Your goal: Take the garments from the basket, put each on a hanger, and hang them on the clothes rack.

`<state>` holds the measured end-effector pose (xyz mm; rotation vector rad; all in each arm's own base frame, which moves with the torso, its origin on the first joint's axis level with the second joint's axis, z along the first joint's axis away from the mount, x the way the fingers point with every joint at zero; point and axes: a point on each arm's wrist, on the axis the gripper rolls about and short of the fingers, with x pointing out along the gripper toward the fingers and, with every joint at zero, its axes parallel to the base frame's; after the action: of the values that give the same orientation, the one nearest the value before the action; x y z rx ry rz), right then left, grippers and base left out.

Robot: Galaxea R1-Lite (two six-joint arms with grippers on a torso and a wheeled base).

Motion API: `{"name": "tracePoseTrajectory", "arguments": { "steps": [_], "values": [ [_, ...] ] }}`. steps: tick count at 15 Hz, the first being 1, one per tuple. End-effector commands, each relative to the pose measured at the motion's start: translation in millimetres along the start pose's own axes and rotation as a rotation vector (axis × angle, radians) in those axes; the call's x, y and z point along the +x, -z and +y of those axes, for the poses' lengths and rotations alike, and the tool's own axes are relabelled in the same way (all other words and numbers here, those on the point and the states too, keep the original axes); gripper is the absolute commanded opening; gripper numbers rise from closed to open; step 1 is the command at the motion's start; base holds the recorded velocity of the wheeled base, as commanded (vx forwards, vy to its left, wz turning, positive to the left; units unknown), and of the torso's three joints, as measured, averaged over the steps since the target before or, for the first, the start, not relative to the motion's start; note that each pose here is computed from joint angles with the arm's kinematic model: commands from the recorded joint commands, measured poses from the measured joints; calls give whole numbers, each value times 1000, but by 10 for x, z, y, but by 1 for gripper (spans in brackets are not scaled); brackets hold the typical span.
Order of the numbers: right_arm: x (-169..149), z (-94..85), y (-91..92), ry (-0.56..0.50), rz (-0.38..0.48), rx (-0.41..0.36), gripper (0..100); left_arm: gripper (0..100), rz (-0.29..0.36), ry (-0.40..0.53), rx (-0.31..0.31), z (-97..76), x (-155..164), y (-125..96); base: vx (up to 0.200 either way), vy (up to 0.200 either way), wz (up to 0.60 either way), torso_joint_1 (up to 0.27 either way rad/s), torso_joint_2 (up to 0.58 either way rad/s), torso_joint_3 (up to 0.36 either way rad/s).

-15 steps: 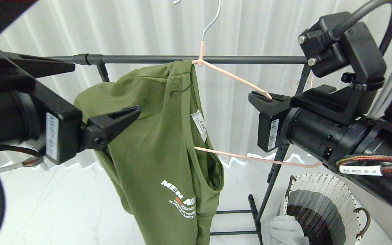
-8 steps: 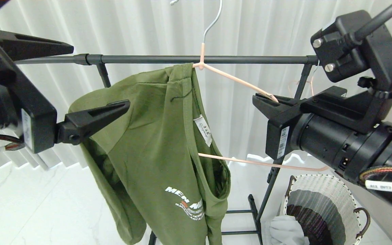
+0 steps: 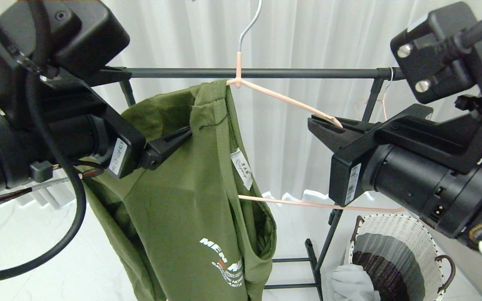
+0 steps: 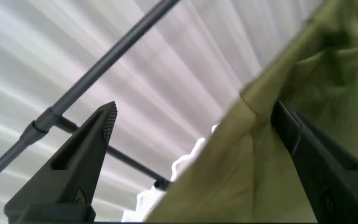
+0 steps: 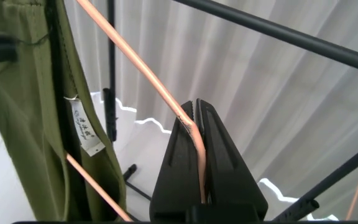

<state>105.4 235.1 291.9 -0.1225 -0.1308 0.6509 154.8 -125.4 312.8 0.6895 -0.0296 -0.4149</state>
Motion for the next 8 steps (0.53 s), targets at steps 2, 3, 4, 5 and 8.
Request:
{"name": "tracePoseTrajectory", "arguments": {
  "steps": [2,3,4,5,8],
  "values": [
    [-20,44,0,-19,-1,-7,0,100,19,5,12,-11,56,36,0,0,0,0,0,0],
    [-24,51,-2,-26,-2,-10,0,100,10,17,12,-13,52,36,0,0,0,0,0,0],
    [-28,60,14,-39,0,-14,0,100,2,35,13,-23,55,45,0,0,0,0,0,0],
    [-36,65,31,-52,3,-31,0,100,-1,46,14,-33,57,54,0,0,0,0,0,0],
    [-40,73,47,-66,5,-49,0,0,5,53,16,-51,53,78,0,0,0,0,0,0]
  ]
}}
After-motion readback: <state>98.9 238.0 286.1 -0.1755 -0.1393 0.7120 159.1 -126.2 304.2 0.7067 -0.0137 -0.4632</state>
